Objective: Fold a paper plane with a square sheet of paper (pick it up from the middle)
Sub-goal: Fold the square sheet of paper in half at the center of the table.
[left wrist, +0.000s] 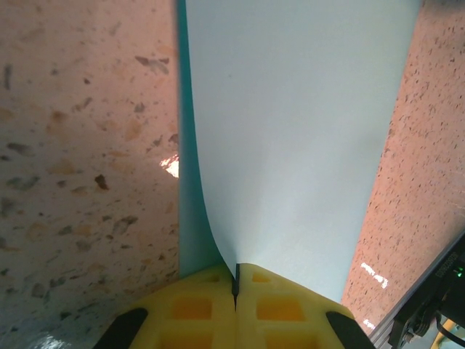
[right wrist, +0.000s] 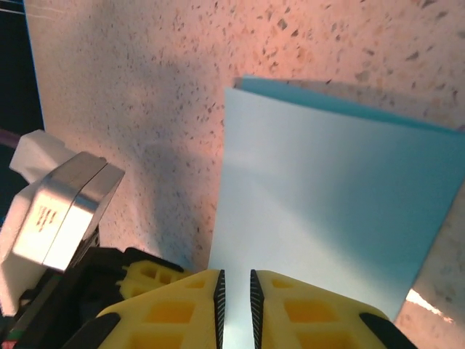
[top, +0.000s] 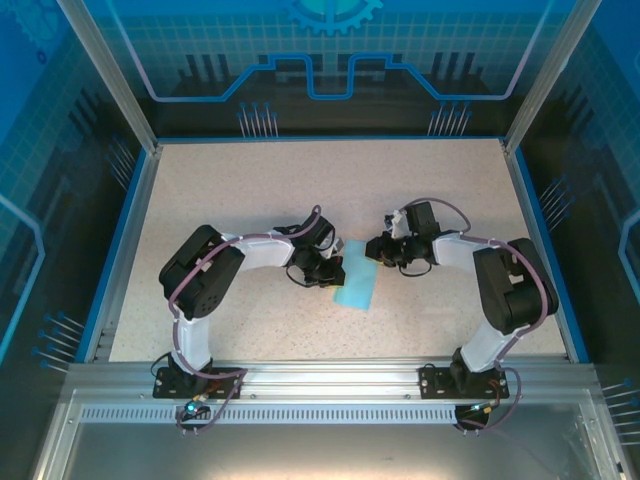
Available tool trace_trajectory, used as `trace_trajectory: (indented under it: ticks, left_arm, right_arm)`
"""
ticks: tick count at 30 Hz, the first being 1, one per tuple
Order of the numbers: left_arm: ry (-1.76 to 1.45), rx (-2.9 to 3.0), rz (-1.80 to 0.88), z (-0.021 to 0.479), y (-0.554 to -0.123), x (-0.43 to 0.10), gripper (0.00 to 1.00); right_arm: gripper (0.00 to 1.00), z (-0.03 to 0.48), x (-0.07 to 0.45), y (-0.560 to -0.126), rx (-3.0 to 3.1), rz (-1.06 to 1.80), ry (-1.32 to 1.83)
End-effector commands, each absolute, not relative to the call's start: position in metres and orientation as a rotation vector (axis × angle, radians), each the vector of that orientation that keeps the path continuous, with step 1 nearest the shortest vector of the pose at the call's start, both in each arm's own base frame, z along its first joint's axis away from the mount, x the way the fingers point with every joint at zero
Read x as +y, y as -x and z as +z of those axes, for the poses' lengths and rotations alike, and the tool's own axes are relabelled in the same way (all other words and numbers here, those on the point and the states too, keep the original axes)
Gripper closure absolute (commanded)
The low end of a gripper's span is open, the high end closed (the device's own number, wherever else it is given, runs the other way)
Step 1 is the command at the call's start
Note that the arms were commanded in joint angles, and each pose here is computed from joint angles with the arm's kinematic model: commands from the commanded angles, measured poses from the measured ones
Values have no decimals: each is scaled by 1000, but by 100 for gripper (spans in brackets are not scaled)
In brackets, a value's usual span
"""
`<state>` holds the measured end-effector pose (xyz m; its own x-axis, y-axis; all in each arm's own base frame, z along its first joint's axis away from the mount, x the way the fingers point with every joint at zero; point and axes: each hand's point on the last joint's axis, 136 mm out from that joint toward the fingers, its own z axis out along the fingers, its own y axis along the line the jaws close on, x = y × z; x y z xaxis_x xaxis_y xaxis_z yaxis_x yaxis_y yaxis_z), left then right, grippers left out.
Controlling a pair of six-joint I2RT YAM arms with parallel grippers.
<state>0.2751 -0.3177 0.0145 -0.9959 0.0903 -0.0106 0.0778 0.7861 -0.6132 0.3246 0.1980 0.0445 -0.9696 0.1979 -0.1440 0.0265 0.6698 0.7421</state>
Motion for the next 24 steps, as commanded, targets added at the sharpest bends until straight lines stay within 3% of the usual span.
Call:
trace_trajectory:
  ticks: [1,8,16,24]
  left_arm:
    - [150,-2968,937,6,-278,-312,98]
    - [153,-2963,926,5,-276,-310,99]
    - [144,-2964,921,6,-276,-310,99]
    - [144,-2959,915,6,-275,-309,99]
  right_arm:
    - [80,25,195,-321,2718,1209,-217]
    - [81,-4,180,-319,2765,1155,-307]
    - [80,38,187,-341,2650,1251,-239]
    - [81,-2,174,-348,2714,1182,-335]
